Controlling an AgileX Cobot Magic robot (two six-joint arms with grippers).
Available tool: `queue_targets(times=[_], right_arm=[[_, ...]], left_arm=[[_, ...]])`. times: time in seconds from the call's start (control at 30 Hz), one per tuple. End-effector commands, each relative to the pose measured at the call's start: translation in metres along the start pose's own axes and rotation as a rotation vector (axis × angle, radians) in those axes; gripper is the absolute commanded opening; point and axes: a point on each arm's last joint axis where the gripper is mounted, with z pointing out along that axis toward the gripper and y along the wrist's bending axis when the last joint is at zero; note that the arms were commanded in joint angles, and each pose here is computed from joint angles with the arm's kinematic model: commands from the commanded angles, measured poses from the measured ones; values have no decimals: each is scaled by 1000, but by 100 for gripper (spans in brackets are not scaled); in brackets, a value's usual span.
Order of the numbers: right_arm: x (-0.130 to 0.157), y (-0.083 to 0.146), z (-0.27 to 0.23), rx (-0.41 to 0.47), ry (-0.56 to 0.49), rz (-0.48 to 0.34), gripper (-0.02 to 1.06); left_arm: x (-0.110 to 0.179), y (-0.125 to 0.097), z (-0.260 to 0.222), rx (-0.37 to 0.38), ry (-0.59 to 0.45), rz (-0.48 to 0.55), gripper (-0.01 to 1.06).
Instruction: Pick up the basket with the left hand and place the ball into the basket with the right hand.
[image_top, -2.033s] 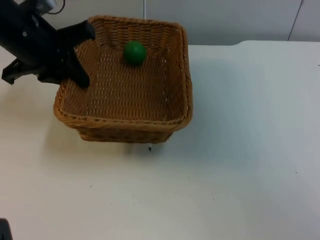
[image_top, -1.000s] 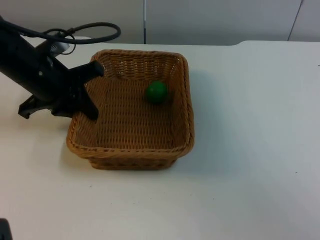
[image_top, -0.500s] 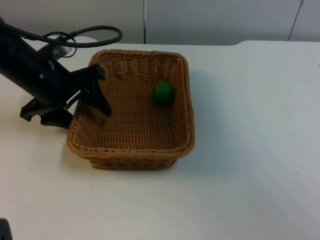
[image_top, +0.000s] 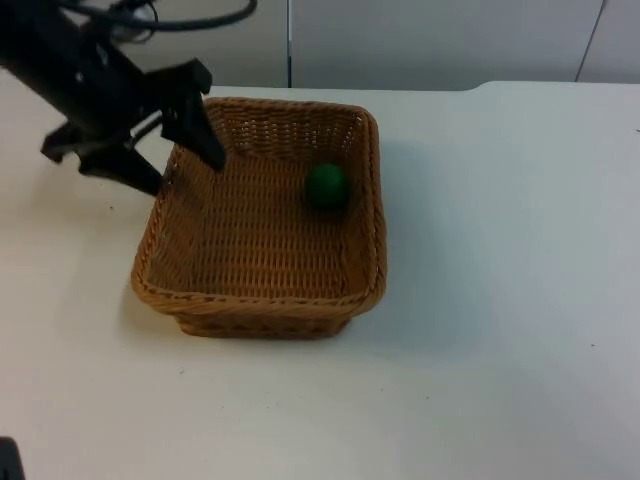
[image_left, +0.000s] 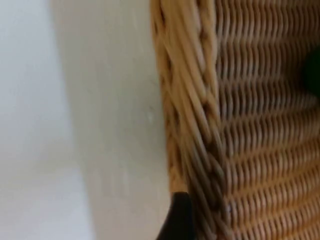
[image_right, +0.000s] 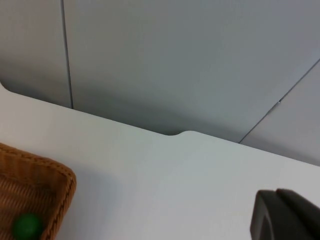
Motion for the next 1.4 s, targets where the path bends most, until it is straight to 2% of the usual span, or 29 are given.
queue_targets(times=[0.0, 0.1, 0.2, 0.23, 0.27, 0.3, 0.37, 0.43, 0.53, 0.57, 0.63, 0.7, 0.73, 0.77, 0.87, 0.9, 1.03, 1.07, 1.13, 1.23, 1.27, 1.3, 1.33, 1.37], right_arm=[[-1, -2, -2, 2, -16, 8, 0], [-1, -2, -2, 2, -16, 8, 0], [-2, -3, -2, 17, -19, 1, 0], [-2, -3, -2, 17, -19, 1, 0], [-2, -4, -2, 25, -20, -2, 0], [-2, -5, -3, 33, -23, -3, 0], [-3, -6, -5, 33, -27, 6, 0], [-3, -6, -5, 33, -30, 6, 0], [-5, -10, -15, 40, -61, 7, 0], [-5, -10, -15, 40, -61, 7, 0], [-10, -21, -33, 96, -145, -10, 0], [-16, -30, -56, 115, -259, -28, 0], [-16, -30, -56, 115, -259, -28, 0], [-20, -35, -70, 119, -333, -40, 0], [-25, -45, -114, 148, -510, -173, 0], [-25, -45, -114, 148, -510, -173, 0], [-15, -49, -163, 191, -594, -397, 0], [-15, -49, -163, 191, -594, -397, 0], [-8, -47, -182, 177, -606, -455, 0], [3, -43, -201, 128, -608, -491, 0], [3, -43, -201, 128, -608, -491, 0], [6, -42, -207, 117, -613, -519, 0], [7, -38, -209, 106, -612, -576, 0], [10, -31, -213, 88, -605, -680, 0]], left_arm=[[-8, -6, -21, -32, 7, 21, 70], [-14, -5, -39, -33, 5, 12, 68], [-18, 1, -62, -93, -13, -4, 57], [-18, 1, -62, -93, -13, -4, 57], [-19, 3, -78, -160, -31, 35, 40], [-18, 1, -87, -196, -42, 64, 25], [-17, -5, -114, -281, -79, 129, 0], [-17, -10, -126, -306, -102, 148, 0], [-8, -36, -178, -355, -210, 212, 0], [-8, -36, -178, -355, -210, 212, 0], [7, -61, -224, -385, -309, 250, 0], [25, -81, -262, -409, -395, 294, 0], [25, -81, -262, -409, -395, 294, 0], [37, -92, -282, -426, -442, 317, 0], [81, -121, -334, -452, -547, 391, 0], [81, -121, -334, -452, -547, 391, 0], [155, -153, -388, -477, -712, 508, 0], [155, -153, -388, -477, -712, 508, 0], [196, -163, -406, -495, -821, 564, 0], [248, -164, -410, -525, -898, 633, 0], [248, -164, -410, -525, -898, 633, 0], [261, -163, -409, -531, -908, 647, 0], [276, -161, -406, -538, -917, 662, 0], [294, -158, -401, -546, -920, 678, 0]])
